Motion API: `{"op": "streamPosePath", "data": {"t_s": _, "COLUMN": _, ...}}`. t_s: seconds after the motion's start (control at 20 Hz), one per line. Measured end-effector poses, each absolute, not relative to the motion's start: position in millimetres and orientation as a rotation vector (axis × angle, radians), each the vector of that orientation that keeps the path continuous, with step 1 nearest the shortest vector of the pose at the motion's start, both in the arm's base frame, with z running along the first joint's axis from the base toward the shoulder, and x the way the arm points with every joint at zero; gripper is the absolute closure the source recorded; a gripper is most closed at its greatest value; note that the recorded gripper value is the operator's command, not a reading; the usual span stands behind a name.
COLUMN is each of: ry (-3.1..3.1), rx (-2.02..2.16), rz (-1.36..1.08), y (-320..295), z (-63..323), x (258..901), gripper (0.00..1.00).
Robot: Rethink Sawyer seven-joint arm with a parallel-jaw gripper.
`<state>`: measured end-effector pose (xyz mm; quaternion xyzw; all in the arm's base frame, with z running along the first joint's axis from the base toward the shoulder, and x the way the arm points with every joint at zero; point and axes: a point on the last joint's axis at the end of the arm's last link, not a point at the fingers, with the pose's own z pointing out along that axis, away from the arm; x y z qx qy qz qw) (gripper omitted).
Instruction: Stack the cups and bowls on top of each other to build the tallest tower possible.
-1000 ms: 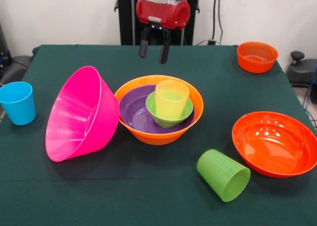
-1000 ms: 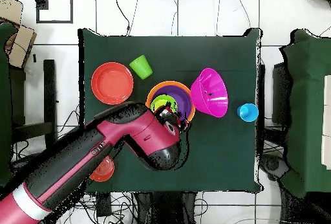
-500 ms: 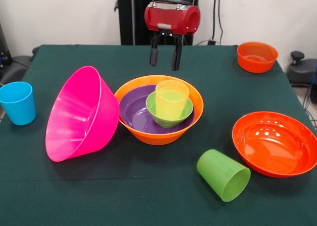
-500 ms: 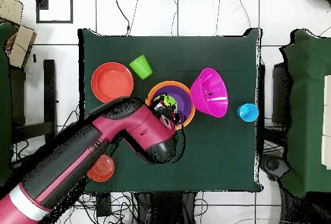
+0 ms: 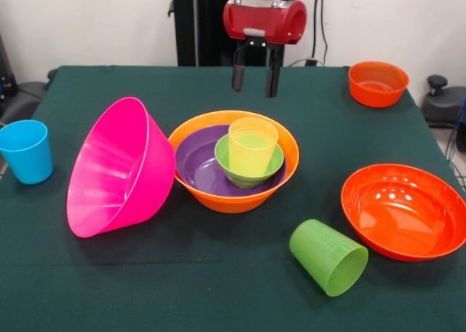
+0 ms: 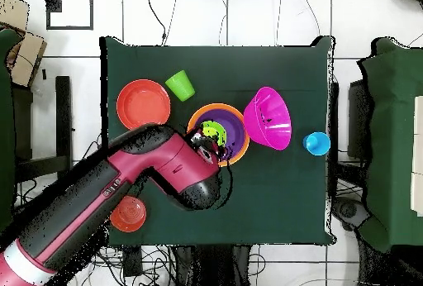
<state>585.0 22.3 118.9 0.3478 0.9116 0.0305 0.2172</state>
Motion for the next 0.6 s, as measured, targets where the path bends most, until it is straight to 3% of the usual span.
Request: {"op": "streamPosePath", "data": {"t_s": 0.6, "ry": 2.587, "rx": 0.839, "rz": -0.004, "y": 54, "z": 111, "x": 577, "gripper": 0.0}}
